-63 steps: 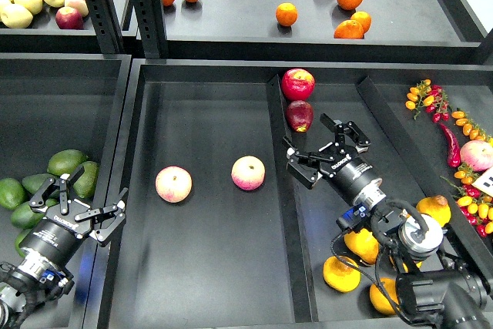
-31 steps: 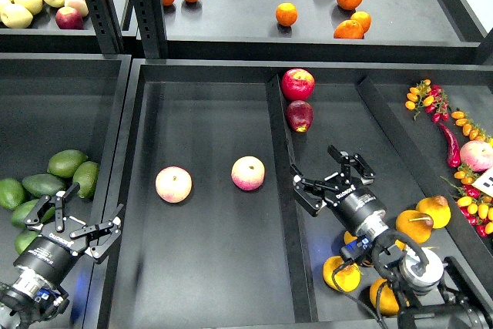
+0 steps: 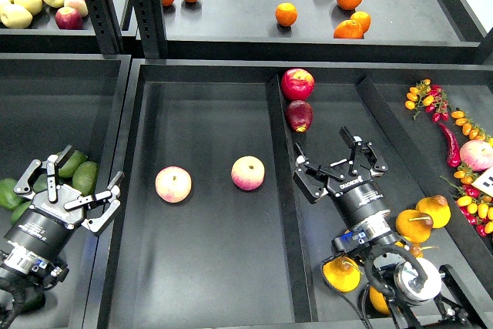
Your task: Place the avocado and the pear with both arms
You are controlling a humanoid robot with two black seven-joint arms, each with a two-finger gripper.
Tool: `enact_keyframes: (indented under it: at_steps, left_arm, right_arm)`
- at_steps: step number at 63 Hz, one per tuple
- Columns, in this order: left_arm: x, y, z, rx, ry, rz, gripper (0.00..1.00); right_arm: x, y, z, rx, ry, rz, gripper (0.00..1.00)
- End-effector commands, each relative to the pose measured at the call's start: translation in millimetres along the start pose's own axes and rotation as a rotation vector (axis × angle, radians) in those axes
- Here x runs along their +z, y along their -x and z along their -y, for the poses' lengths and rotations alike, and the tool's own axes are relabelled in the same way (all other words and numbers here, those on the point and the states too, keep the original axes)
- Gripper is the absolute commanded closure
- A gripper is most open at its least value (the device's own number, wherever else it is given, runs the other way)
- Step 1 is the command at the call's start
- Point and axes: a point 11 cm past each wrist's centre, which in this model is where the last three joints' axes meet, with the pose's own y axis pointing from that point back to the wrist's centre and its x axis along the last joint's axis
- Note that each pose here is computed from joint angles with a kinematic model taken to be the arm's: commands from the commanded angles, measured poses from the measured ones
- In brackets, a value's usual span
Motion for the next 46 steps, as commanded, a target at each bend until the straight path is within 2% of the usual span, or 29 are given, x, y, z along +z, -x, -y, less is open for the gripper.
enact_keyframes:
  at_steps: [1, 20, 46]
  left_arm:
    - [-5.0, -9.5, -0.9, 0.024, 0.043, -0.030, 0.01]
    - [-22.7, -16.9, 2.6, 0.043, 0.086, -0.072, 0.01]
    - [-33.0, -21.7, 2.7, 0.058, 0.061, -0.085, 0.01]
  right_arm:
    - [-3.5, -3.8, -1.2, 0.010, -0.025, 0.012, 0.00]
    - [-7.2, -13.7, -5.6, 0.040, -0.049, 0.005, 0.00]
    - [-8.5, -16.1, -9.7, 0.047, -0.058, 0.009, 0.00]
